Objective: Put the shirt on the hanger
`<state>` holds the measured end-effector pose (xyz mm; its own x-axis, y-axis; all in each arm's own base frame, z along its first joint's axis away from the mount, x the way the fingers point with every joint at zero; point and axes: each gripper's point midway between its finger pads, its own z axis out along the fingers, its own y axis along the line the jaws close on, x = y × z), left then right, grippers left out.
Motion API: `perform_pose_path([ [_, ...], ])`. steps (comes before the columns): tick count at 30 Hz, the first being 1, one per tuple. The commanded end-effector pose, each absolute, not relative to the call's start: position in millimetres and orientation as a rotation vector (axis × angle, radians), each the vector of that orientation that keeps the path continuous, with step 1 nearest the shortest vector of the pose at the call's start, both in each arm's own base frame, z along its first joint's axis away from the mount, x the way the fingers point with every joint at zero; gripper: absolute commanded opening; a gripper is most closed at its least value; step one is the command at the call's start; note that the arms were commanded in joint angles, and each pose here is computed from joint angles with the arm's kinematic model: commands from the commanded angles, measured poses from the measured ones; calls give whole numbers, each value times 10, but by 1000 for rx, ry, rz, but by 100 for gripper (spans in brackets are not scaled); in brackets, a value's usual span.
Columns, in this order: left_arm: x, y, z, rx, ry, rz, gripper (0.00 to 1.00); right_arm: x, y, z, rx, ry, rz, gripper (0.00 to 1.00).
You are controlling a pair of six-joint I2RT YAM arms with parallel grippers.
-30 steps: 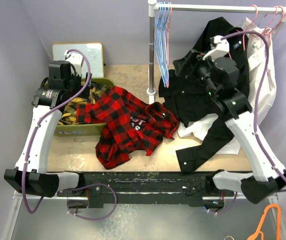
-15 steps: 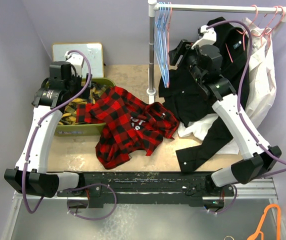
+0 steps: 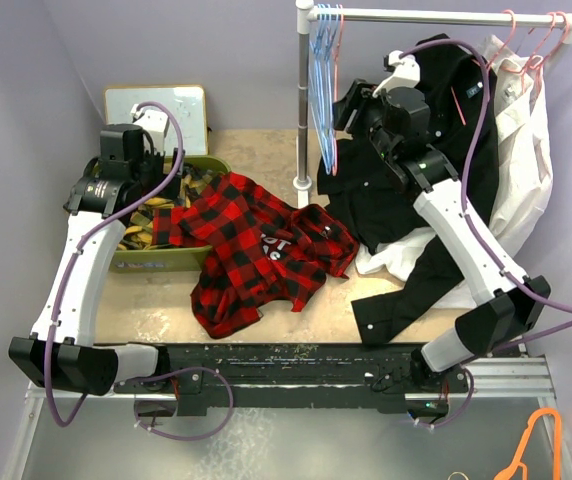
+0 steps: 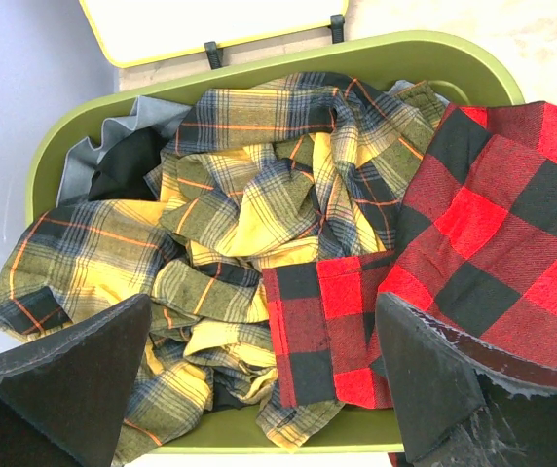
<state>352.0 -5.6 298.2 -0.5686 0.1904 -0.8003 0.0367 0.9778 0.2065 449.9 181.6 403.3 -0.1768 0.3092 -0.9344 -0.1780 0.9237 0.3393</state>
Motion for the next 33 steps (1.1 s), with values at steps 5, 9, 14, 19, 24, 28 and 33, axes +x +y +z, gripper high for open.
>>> perform_pose_path([
  [5, 3537, -25, 3157, 159, 2100, 214, 99, 4573, 1803, 4221, 112, 1646, 432, 60],
  [9, 3532, -36, 3148, 167, 2102, 208, 99, 4630, 1664, 4123, 147, 1669, 333, 55],
  [14, 3529, -69, 3134, 188, 2105, 191, 99, 4591, 1557, 4108, 167, 1680, 279, 52],
  [19, 3540, -87, 3111, 196, 2111, 180, 99, 4566, 1541, 4104, 154, 1687, 268, 49],
  [24, 3534, -119, 3093, 213, 2117, 163, 99, 4586, 1590, 4063, 132, 1701, 278, 39],
  [28, 3503, -238, 3050, 297, 2129, 99, 99, 4568, 1630, 4139, 109, 1686, 303, 22],
  [33, 3352, -577, 2936, 529, 2151, -97, 99, 4526, 1589, 4358, 78, 1665, 278, 0],
])
